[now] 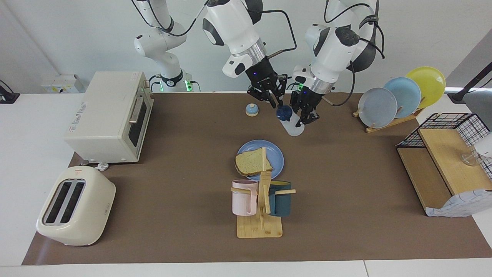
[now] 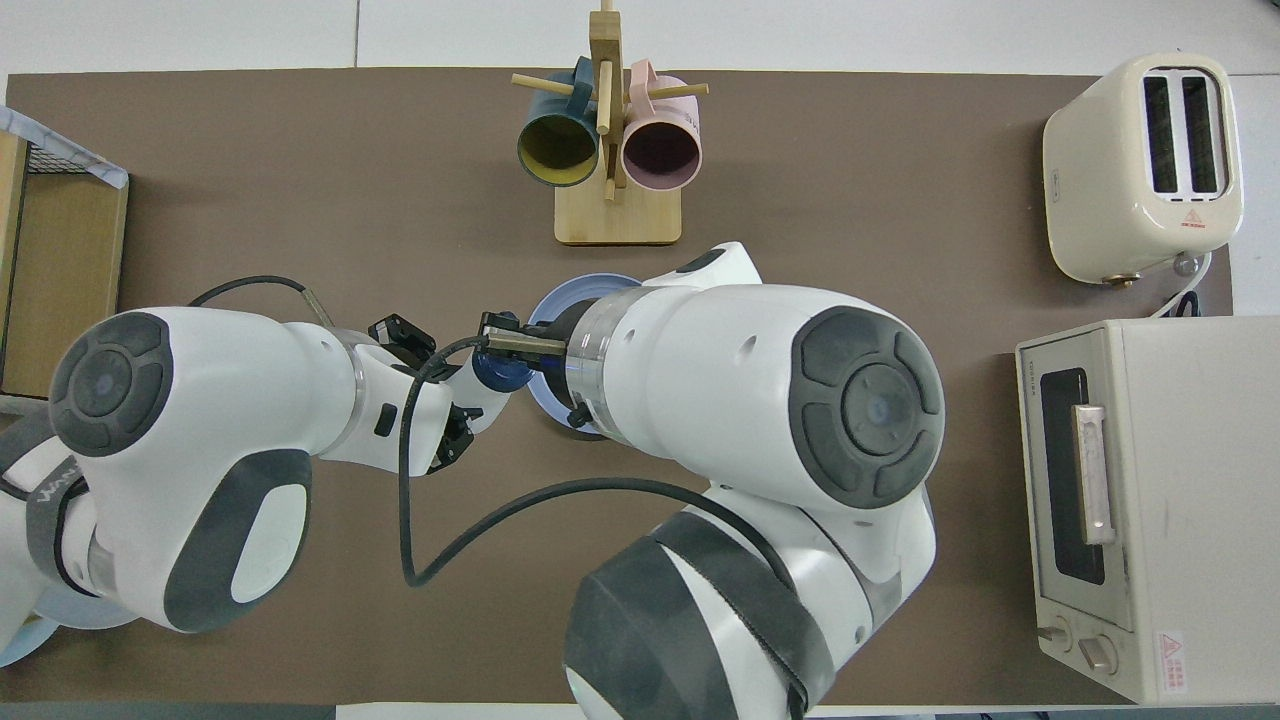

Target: Put bread on plate and add seasoning

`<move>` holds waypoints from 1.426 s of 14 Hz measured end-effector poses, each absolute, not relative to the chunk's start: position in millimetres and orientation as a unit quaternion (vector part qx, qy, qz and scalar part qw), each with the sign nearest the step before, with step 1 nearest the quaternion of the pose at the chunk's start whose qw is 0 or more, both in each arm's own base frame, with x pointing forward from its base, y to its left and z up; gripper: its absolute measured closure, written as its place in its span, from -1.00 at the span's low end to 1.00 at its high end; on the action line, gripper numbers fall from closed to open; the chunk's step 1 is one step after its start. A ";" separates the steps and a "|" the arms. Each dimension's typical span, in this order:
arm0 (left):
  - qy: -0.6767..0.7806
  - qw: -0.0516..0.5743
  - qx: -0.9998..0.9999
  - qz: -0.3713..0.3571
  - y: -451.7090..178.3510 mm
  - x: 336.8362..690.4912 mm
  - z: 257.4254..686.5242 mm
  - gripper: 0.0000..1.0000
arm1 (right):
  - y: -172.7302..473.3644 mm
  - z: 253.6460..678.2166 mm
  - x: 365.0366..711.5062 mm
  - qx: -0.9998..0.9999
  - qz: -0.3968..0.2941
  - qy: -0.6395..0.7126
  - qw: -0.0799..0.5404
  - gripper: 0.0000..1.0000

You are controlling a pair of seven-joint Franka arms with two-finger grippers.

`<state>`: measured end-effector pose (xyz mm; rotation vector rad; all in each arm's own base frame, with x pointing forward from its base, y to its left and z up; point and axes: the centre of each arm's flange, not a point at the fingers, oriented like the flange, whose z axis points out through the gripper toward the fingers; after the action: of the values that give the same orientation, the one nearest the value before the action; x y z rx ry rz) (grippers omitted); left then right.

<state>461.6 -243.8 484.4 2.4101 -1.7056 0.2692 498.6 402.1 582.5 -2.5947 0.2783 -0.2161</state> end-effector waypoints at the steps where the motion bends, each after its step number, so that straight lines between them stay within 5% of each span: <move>1: -0.573 0.088 0.809 0.090 -243.9 461.5 484.3 0.15 | 402.2 582.5 498.6 -0.957 -0.080 0.103 0.259 0.67; 5: -0.572 0.090 0.810 0.089 -243.2 461.6 483.9 0.15 | 401.6 583.8 498.5 -0.957 -0.081 0.103 0.259 0.93; 20: -0.573 0.096 0.809 0.094 -238.7 464.9 486.7 0.15 | 380.3 603.5 512.8 -0.947 -0.090 0.147 0.272 0.97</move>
<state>464.9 -238.7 486.7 2.3955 -1.6975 0.2773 512.8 380.3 603.5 -2.5484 0.3951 -0.2436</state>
